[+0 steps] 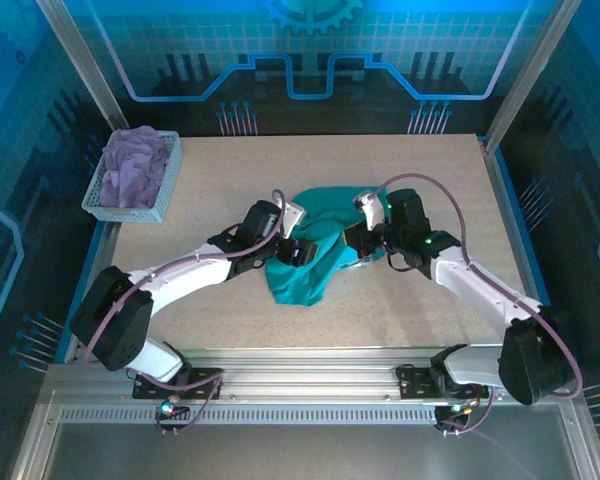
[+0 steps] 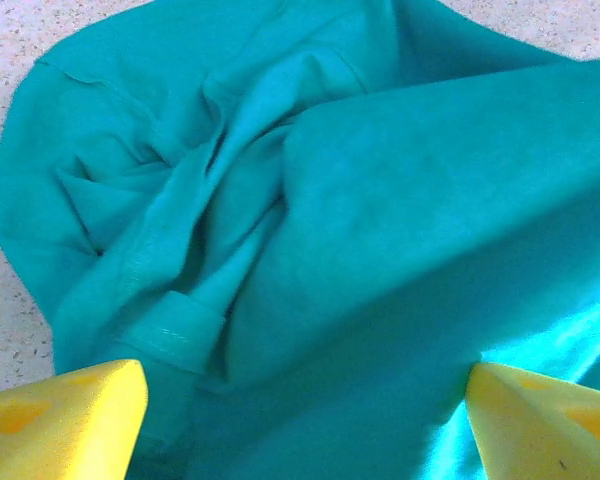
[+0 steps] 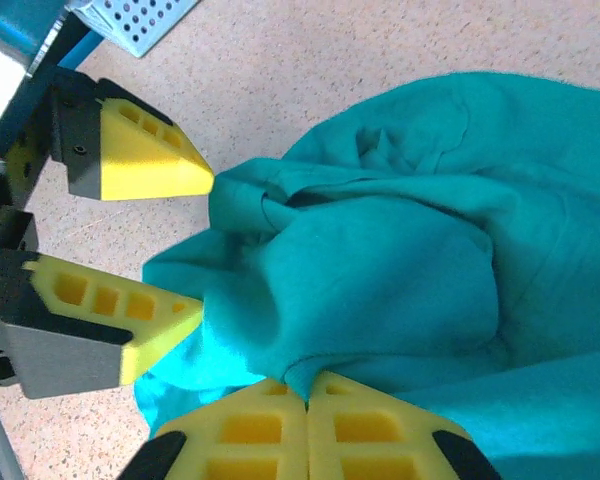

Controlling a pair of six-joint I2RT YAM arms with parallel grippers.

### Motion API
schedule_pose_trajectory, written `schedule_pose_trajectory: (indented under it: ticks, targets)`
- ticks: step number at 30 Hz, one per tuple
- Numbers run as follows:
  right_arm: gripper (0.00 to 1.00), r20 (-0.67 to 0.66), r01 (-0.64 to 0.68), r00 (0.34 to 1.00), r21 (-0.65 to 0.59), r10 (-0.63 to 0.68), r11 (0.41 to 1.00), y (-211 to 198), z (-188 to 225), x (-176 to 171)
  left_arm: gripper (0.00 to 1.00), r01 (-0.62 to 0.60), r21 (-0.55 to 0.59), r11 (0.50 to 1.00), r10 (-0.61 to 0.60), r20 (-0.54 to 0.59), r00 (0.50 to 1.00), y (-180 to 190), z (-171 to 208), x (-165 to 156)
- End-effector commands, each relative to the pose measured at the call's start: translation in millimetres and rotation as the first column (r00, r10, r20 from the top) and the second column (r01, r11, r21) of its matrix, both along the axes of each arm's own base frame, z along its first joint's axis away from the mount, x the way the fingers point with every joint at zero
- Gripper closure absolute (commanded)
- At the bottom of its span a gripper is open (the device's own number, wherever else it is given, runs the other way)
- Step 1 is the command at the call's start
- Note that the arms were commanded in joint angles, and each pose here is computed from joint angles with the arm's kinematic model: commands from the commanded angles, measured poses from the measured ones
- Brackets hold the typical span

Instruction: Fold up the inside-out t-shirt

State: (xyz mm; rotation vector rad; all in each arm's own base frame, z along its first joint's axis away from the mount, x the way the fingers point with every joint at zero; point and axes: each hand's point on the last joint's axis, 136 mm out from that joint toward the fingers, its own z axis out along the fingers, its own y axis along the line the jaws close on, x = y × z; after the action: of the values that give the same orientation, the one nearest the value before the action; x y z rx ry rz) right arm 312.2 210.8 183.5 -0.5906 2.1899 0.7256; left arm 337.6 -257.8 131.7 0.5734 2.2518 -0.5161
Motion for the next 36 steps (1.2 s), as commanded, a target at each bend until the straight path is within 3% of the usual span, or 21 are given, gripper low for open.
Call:
schedule_pose_trajectory:
  ticks: [1, 4, 9, 13, 17, 25, 30, 35, 36]
  targets:
    - [0.92, 0.042, 0.049, 0.998, 0.013, -0.05, 0.999, -12.2, 19.8, -3.5, 0.12, -0.046, 0.004, 0.999, 0.046, 0.01, 0.999, 2.4, 9.3, 4.0]
    - [1.0, 0.026, 0.11, 0.994, 0.004, -0.11, 0.994, -20.5, 23.7, -2.8, 0.1, -0.078, -0.03, 0.997, 0.078, -0.001, 0.997, 3.8, 14.6, 3.4]
    - [1.0, 0.046, 0.113, 0.992, 0.09, -0.118, 0.99, -14.7, 43.5, -3.5, 0.07, -0.086, -0.094, 0.992, 0.087, 0.01, 0.996, 3.4, 25.4, -1.8]
    - [1.0, -0.015, 0.138, 0.99, 0.133, -0.137, 0.982, -9.6, 47.3, 0.2, 0.01, -0.01, -0.206, 0.979, 0.01, 0.0, 1.0, -10.8, 40.0, -15.7]
    - [1.0, -0.046, 0.028, 0.999, 0.127, -0.023, 0.992, 4.3, 48.1, -6.6, 0.01, 0.089, -0.273, 0.958, -0.112, -0.073, 0.991, -29.4, 39.3, -35.9]
    - [1.0, -0.046, 0.052, 0.998, 0.083, -0.049, 0.995, 10.4, 44.3, 0.1, 0.11, 0.162, -0.119, 0.98, -0.165, -0.019, 0.986, -46.2, 9.3, -48.2]
    - [1.0, -0.041, 0.07, 0.997, 0.071, -0.067, 0.995, 8.2, 46.4, 2.6, 0.28, 0.165, -0.018, 0.986, -0.164, 0.019, 0.986, -53.2, -3.4, -42.2]
    - [1.0, -0.046, 0.055, 0.998, 0.054, -0.052, 0.997, 8.0, 43.7, 0.1, 0.61, 0.159, -0.015, 0.987, -0.158, 0.034, 0.987, -62.6, -5.0, -29.8]
    - [1.0, -0.041, 0.048, 0.998, 0.041, -0.047, 0.998, 7.1, 43.1, -1.1, 0.72, 0.161, -0.022, 0.987, -0.16, 0.032, 0.987, -64.8, -2.9, -28.2]
